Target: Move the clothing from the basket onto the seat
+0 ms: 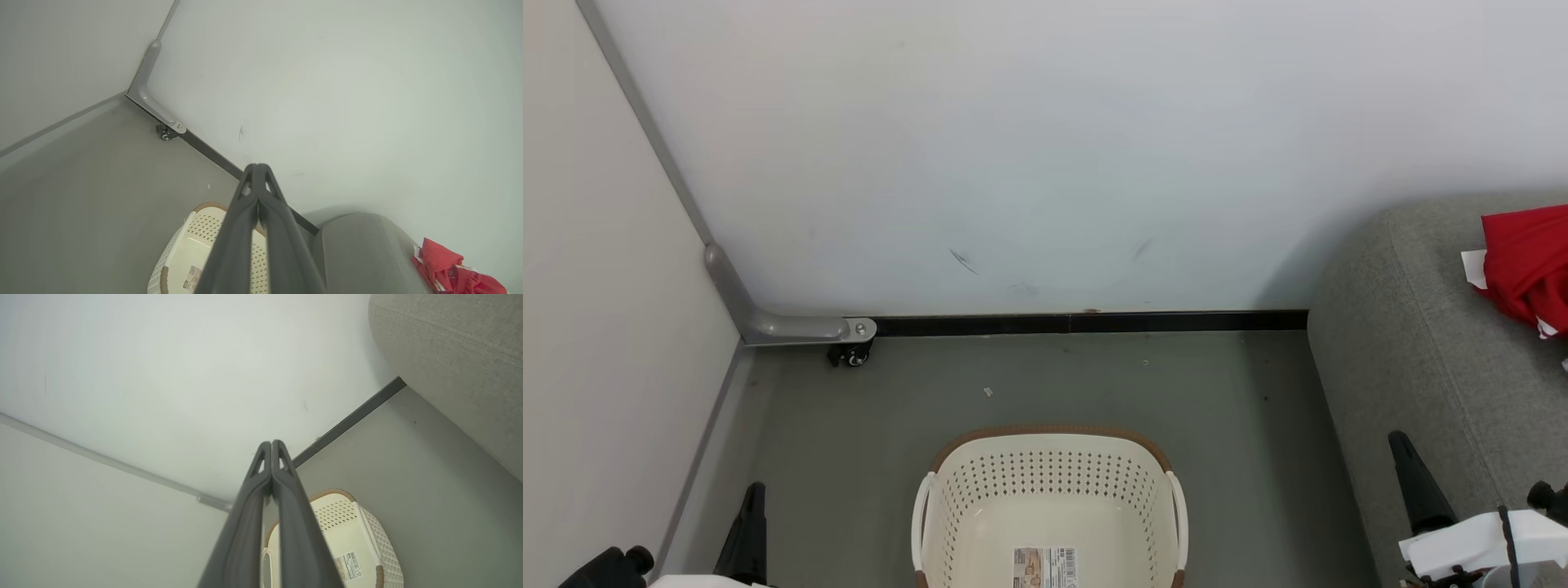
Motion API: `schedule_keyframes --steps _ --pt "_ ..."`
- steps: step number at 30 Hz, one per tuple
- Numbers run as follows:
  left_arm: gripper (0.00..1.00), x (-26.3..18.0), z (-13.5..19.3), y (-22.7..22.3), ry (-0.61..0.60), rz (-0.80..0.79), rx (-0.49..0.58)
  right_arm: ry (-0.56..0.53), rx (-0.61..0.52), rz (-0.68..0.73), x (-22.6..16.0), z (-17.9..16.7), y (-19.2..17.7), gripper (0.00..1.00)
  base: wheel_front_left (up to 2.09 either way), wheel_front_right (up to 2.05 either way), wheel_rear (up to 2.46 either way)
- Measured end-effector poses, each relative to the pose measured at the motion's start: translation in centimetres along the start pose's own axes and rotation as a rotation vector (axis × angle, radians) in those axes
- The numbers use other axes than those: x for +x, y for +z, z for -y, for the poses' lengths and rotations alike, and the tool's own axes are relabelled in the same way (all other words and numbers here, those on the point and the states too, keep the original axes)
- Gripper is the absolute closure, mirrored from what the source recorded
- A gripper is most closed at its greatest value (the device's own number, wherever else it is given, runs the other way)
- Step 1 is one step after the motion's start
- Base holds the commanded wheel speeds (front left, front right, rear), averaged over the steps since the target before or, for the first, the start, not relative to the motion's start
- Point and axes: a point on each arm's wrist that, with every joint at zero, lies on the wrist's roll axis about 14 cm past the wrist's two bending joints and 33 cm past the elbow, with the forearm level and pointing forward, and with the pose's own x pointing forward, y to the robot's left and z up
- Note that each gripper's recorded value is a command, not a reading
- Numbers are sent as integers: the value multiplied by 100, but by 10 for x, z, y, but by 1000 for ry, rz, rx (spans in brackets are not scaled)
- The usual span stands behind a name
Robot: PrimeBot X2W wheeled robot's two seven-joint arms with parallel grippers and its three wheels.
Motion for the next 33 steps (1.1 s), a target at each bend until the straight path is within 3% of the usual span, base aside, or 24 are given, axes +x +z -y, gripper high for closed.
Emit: schedule_keyframes --steps 33 --pt "100 14 10 -12 -26 -75 -370 -34 415 1 -1 10 5 100 0 0 0"
